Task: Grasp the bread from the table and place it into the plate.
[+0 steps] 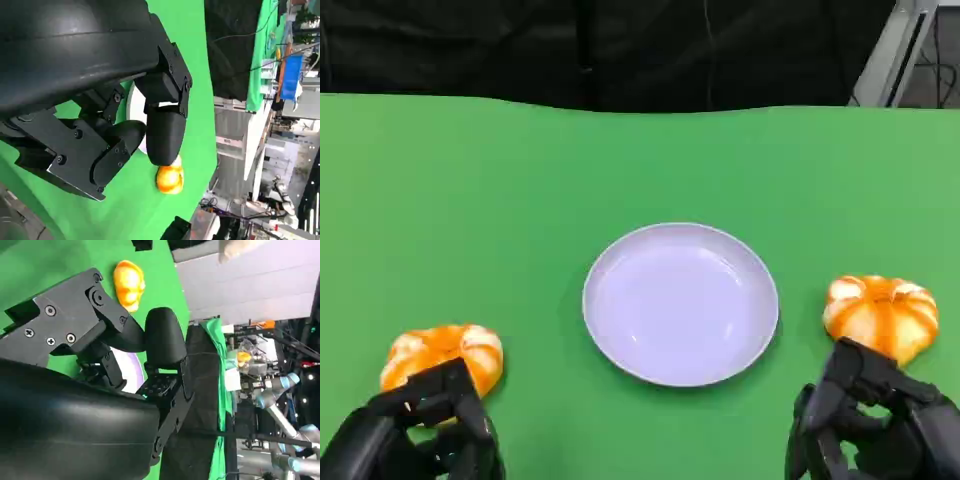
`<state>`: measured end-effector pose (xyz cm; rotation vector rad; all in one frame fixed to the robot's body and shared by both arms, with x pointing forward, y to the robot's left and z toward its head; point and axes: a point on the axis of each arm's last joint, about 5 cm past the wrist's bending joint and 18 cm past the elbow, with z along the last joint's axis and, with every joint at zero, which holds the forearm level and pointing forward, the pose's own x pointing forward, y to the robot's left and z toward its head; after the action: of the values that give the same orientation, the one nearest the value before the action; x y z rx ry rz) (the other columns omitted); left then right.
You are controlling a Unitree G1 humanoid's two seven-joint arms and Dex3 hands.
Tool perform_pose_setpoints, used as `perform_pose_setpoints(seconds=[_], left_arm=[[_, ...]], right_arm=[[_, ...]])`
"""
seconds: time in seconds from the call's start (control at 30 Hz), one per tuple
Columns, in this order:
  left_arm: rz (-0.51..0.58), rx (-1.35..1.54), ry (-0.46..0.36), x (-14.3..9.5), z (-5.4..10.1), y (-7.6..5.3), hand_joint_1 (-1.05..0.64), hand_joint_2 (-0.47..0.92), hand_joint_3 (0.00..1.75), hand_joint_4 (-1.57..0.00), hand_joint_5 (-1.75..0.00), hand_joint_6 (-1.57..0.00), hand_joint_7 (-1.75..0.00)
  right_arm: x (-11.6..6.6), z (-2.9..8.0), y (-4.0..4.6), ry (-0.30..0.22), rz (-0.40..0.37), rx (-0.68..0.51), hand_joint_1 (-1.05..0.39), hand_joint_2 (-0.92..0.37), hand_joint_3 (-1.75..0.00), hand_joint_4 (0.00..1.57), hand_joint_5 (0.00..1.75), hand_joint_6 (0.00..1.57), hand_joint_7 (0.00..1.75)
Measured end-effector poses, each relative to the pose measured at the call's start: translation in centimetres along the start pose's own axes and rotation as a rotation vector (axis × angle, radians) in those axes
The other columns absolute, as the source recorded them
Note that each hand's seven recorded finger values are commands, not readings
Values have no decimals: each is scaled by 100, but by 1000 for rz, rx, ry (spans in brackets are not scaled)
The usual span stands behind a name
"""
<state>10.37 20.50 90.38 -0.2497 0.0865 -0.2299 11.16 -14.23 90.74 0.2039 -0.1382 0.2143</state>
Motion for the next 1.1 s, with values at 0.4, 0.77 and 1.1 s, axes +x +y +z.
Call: perform_pose_setpoints(seconds=[0.4, 0.77, 1.1], left_arm=[[1, -3, 11, -1, -4, 1, -4, 47, 135, -89, -175, -84, -157], [23, 106, -34, -9, 30, 6, -8, 53, 101, -77, -137, -86, -104], [16, 692, -236, -75, 136, 10, -60, 92, 23, -65, -16, -77, -1]], right_arm=[[13, 1, -5, 4, -2, 10, -14, -54, -125, 85, 175, 66, 169], [25, 1, 2, -3, -8, 14, -14, -54, -125, 85, 175, 66, 169], [31, -28, 7, -5, -11, 11, -14, -54, -123, 84, 175, 66, 169]])
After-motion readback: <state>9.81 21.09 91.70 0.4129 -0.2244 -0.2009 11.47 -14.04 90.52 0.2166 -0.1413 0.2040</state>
